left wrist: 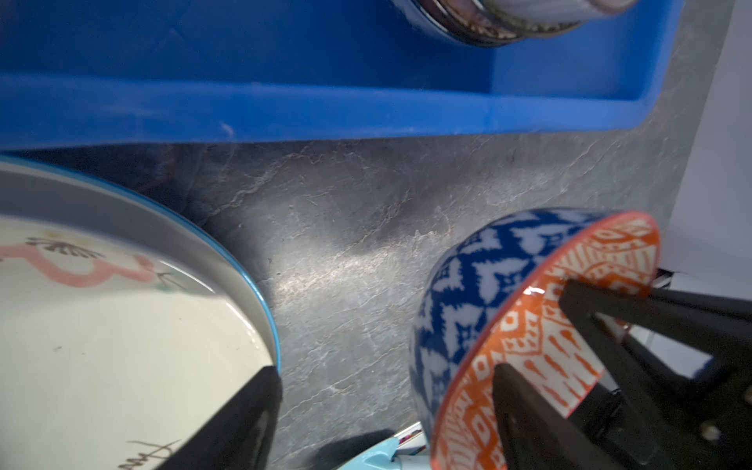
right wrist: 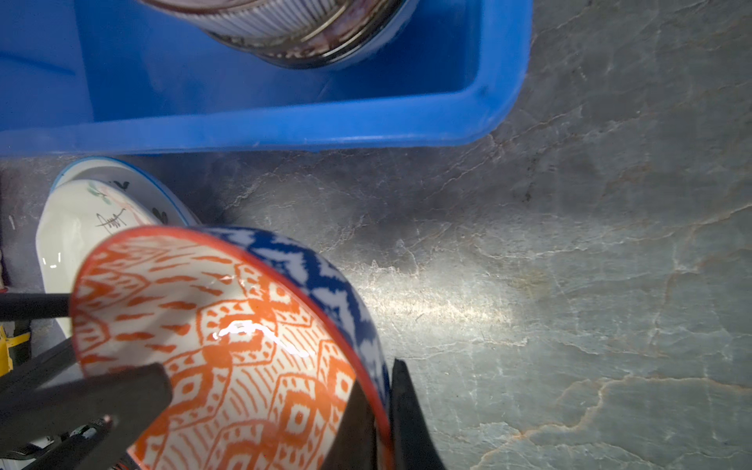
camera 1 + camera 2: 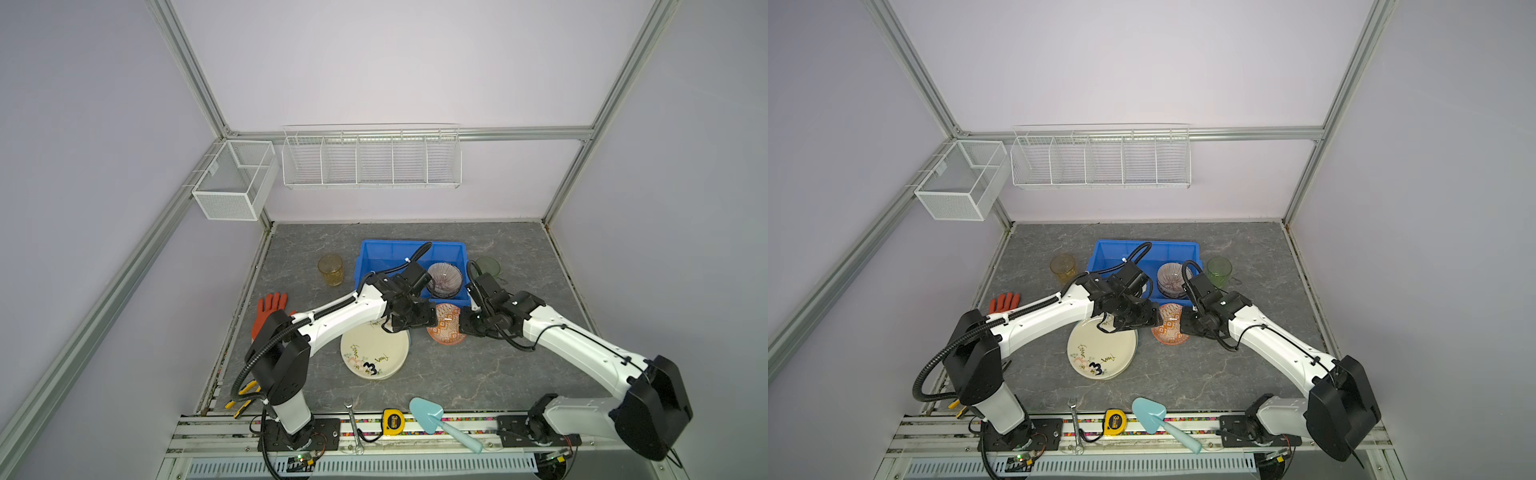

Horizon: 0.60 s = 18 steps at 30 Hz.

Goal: Place the mixed dishes into the plastic bin
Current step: 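Tilt the orange-blue bowl up with the right gripper while the left approaches, then close the left gripper on the raised orange-blue bowl rim while the right holds it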

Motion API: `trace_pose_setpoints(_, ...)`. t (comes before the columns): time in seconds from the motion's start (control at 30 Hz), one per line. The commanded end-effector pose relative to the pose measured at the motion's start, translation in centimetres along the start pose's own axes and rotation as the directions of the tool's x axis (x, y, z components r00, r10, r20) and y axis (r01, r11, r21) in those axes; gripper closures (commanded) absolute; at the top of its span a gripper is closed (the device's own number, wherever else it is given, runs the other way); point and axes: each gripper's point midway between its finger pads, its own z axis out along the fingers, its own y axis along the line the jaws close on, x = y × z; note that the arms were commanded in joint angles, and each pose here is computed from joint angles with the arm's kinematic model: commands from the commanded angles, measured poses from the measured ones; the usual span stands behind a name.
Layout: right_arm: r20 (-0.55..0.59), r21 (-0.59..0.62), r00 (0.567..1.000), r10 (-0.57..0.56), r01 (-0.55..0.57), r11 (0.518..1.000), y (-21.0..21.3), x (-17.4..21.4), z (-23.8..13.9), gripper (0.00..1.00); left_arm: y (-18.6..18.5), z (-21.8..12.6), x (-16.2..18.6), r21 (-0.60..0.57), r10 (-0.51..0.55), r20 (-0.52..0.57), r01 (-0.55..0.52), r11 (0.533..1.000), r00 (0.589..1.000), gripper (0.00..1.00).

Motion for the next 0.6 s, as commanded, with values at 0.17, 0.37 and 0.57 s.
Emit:
trace_pose_setpoints(0.17, 0.028, -0.053, 0.999, -0.015, 0.016, 0.998, 1.5, -0.7, -1.6, 0.93, -0.4, 0.5, -0.2, -0.007, 0.011, -0.016, -0.011, 1.0, 1.0, 0.43)
trace_pose_setpoints(0.37, 0.029, -0.059, 0.999, -0.018, 0.02, 0.998, 1.9, -0.9, -1.6, 0.93, -0.6, 0.6, -0.2, -0.004, 0.02, -0.022, -0.02, 1.0, 1.0, 0.58)
trace_pose_setpoints(0.57, 0.028, -0.069, 0.999, -0.015, 0.017, 0.997, 2.2, -1.0, -1.5, 0.93, -0.8, 0.7, -0.2, -0.001, 0.027, -0.028, -0.027, 1.0, 0.999, 0.73)
